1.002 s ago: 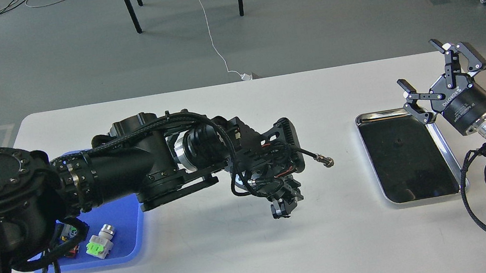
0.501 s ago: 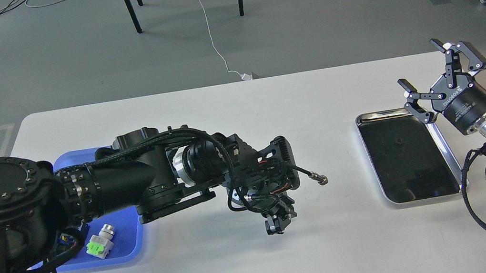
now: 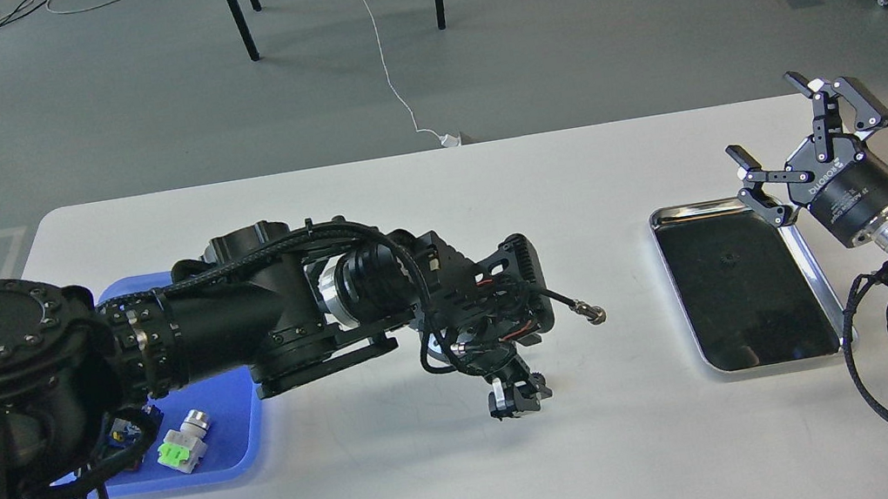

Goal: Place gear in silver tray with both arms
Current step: 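Release the gear onto the table and withdraw the left arm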

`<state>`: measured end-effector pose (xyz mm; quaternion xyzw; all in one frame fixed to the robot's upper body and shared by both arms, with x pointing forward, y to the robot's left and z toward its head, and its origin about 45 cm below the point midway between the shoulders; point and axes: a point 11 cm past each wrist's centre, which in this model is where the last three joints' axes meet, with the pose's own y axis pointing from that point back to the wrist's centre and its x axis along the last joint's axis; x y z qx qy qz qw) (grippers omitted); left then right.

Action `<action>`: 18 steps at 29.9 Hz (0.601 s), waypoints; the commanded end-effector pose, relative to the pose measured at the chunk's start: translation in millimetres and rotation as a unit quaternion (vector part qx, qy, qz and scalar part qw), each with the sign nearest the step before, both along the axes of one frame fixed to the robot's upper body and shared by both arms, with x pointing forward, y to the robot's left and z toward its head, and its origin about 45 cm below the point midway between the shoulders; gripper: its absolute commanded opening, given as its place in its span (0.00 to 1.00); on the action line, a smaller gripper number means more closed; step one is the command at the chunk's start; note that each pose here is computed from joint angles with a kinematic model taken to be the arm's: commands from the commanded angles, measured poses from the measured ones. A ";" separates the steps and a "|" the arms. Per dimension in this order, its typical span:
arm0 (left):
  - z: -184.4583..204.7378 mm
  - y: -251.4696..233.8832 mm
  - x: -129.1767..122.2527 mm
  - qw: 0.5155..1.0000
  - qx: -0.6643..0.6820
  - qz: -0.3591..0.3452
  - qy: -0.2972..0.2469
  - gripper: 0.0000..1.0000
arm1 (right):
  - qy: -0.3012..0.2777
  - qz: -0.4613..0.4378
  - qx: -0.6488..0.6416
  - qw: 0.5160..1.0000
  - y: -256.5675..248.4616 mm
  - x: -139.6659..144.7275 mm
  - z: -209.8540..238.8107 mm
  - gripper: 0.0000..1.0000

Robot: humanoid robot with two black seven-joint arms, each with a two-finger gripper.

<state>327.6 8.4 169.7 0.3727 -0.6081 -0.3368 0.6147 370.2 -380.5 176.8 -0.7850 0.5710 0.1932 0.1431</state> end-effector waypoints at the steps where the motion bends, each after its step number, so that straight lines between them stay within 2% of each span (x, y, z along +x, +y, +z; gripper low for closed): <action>1: 32.0 -16.0 12.8 0.999 -0.044 0.009 -0.016 0.73 | -0.001 0.001 0.000 1.000 0.7 0.4 0.6 0.99; 4: 62.6 -33.2 15.9 0.994 -0.104 0.018 -0.013 0.85 | -0.002 0.001 -0.002 1.000 -0.4 0.8 1.8 0.99; 6: 87.4 -42.6 13.1 0.979 -0.190 0.053 0.051 0.87 | -0.002 0.002 -0.004 1.000 -0.5 0.9 2.2 0.99; 8: 95.5 -26.4 17.5 0.941 -0.274 0.126 0.151 0.89 | -0.002 0.004 -0.006 1.000 -0.2 0.8 2.0 0.99; 11: 93.4 7.0 27.7 0.848 -0.377 0.238 0.286 0.92 | -0.002 0.008 -0.009 1.000 1.9 0.2 1.2 0.99; 12: 92.9 20.1 33.3 0.807 -0.412 0.275 0.321 0.97 | -0.003 0.011 -0.010 1.000 3.6 0.1 1.6 0.99; 13: 93.1 23.4 34.4 0.796 -0.422 0.284 0.329 0.98 | -0.003 0.012 -0.009 1.000 4.1 0.1 1.8 0.99; 14: 87.4 43.2 38.7 0.738 -0.463 0.329 0.364 0.98 | -0.005 0.018 -0.008 1.000 8.2 0.0 2.9 0.99; 16: 87.3 43.4 38.7 0.737 -0.463 0.330 0.365 0.98 | -0.005 0.018 -0.008 1.000 8.3 0.0 3.0 0.99; 17: 69.3 87.9 48.7 0.619 -0.530 0.419 0.400 0.98 | -0.012 0.043 -0.013 0.999 21.5 -0.4 6.8 0.99; 18: 66.9 101.3 51.7 0.582 -0.550 0.440 0.406 0.98 | -0.015 0.053 -0.018 0.998 26.2 -0.4 8.8 0.99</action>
